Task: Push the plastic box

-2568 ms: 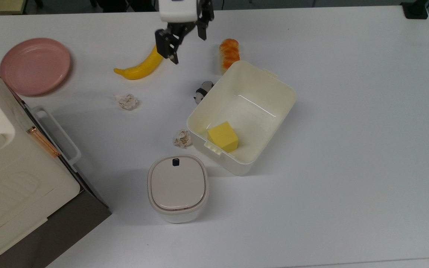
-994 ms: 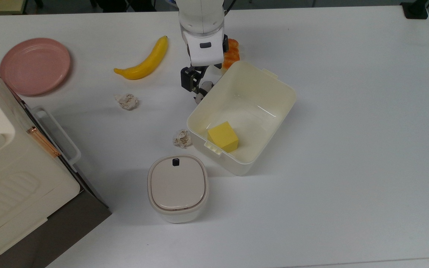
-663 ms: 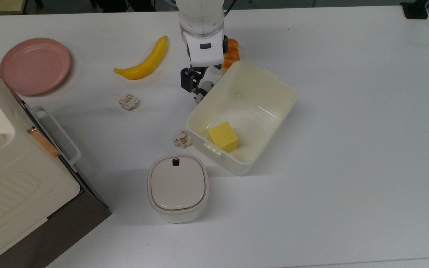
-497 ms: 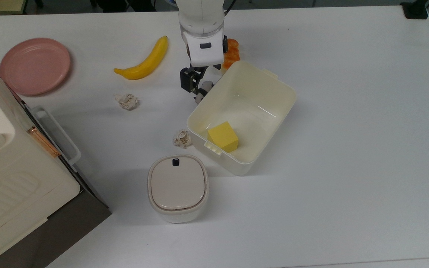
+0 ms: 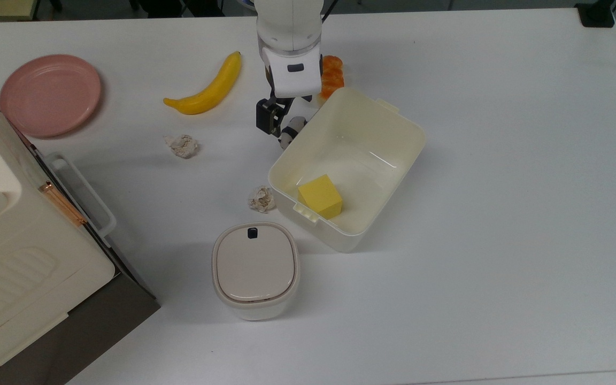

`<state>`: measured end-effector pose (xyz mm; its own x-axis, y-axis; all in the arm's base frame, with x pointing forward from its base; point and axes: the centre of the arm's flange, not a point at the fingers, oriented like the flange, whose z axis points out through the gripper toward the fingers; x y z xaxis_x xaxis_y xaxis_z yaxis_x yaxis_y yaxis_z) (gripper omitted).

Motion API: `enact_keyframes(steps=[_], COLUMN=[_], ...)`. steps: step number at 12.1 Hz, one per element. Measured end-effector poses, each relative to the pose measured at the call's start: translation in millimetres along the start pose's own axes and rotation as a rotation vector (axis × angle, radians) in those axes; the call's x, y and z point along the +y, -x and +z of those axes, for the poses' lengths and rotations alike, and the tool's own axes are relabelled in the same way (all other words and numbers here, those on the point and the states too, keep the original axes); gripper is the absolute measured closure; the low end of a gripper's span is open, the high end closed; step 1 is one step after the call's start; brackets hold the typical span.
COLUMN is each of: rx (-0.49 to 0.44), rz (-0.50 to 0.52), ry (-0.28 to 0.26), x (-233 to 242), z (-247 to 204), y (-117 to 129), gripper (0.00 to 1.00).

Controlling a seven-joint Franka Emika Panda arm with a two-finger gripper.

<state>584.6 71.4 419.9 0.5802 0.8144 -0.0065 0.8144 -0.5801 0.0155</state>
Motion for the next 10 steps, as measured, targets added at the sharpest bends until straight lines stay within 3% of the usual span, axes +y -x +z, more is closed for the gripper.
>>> enact_keyframes(steps=[6, 10], rx=[-0.020, -0.018], rz=[-0.020, 0.010], ry=[0.007, 0.005], x=[0.5, 4.7], z=[6.7, 15.1], y=[-6.7, -26.2], gripper=[0.00, 0.00])
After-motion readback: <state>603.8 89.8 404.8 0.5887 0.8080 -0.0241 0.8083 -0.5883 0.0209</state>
